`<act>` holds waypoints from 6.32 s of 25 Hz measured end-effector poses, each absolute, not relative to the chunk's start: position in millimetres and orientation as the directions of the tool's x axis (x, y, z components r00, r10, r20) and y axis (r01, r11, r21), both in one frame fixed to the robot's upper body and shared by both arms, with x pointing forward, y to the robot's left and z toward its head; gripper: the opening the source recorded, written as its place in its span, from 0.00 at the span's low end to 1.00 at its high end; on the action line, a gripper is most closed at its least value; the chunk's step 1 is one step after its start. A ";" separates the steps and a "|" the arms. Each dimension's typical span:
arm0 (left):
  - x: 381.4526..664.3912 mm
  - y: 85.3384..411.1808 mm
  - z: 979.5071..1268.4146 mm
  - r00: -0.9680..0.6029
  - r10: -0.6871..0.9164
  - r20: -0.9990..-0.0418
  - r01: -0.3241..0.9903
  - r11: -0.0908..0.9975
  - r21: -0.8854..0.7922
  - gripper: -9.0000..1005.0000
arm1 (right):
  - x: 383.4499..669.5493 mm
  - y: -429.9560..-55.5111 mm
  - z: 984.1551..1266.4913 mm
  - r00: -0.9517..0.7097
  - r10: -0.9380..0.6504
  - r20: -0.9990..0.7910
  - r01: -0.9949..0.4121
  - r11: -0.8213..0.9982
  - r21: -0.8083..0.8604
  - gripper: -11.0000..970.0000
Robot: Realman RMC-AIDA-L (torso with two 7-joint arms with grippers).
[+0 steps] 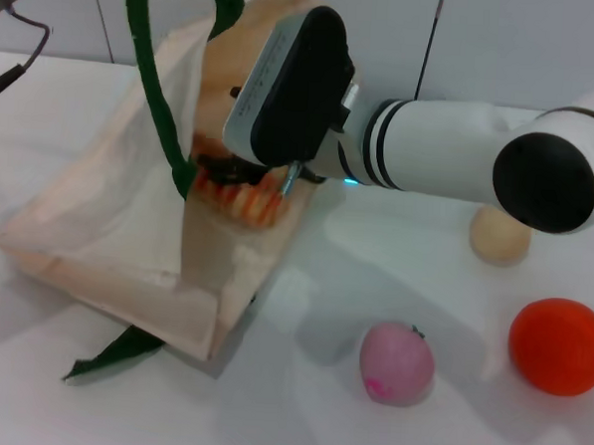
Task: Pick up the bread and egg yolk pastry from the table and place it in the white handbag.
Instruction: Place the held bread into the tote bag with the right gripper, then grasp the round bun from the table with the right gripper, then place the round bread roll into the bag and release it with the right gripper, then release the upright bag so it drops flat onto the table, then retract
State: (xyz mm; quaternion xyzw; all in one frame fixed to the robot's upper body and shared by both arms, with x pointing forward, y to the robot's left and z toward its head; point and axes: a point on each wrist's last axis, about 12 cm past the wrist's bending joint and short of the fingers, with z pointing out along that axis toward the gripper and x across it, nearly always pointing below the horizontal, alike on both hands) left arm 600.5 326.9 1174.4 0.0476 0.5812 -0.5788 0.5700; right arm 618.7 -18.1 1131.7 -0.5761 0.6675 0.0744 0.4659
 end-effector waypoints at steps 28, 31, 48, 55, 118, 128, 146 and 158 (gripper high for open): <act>593.6 353.4 1162.5 -0.314 -0.618 -0.721 0.641 0.422 -0.641 0.14 | 633.9 -177.6 1102.7 -0.354 -0.634 -0.687 -0.742 0.638 -0.206 0.92; 593.6 354.3 1163.0 -0.313 -0.618 -0.721 0.641 0.423 -0.640 0.14 | 631.4 -192.3 1105.3 -0.381 -0.614 -0.692 -0.735 0.655 -0.177 0.92; 594.6 355.2 1162.3 -0.310 -0.618 -0.723 0.633 0.433 -0.642 0.14 | 627.8 -243.3 1075.2 -0.551 -0.593 -0.587 -0.684 0.724 -0.088 0.91; 593.2 357.2 1160.7 -0.309 -0.619 -0.722 0.626 0.439 -0.645 0.14 | 626.7 -242.5 1076.5 -0.549 -0.589 -0.593 -0.685 0.724 -0.084 0.90; 612.2 263.3 1174.3 -0.481 -0.523 -0.704 0.747 0.175 -0.641 0.14 | 671.8 -61.9 1133.4 -0.026 -0.716 -0.698 -0.778 0.453 -0.436 0.67; 605.8 290.8 1156.2 -0.457 -0.558 -0.693 0.678 0.286 -0.677 0.14 | 658.3 -78.2 1120.8 -0.098 -0.662 -0.743 -0.797 0.500 -0.339 0.85; 603.9 324.9 1133.6 -0.404 -0.581 -0.707 0.546 0.467 -0.696 0.14 | 643.3 -241.7 1127.1 -0.335 -0.371 -0.866 -0.557 0.819 -0.136 0.92; 609.1 321.2 1101.0 -0.284 -0.420 -0.862 0.456 0.732 -0.507 0.21 | 642.8 -251.9 1131.3 -0.286 -0.220 -0.933 -0.502 0.864 -0.050 0.92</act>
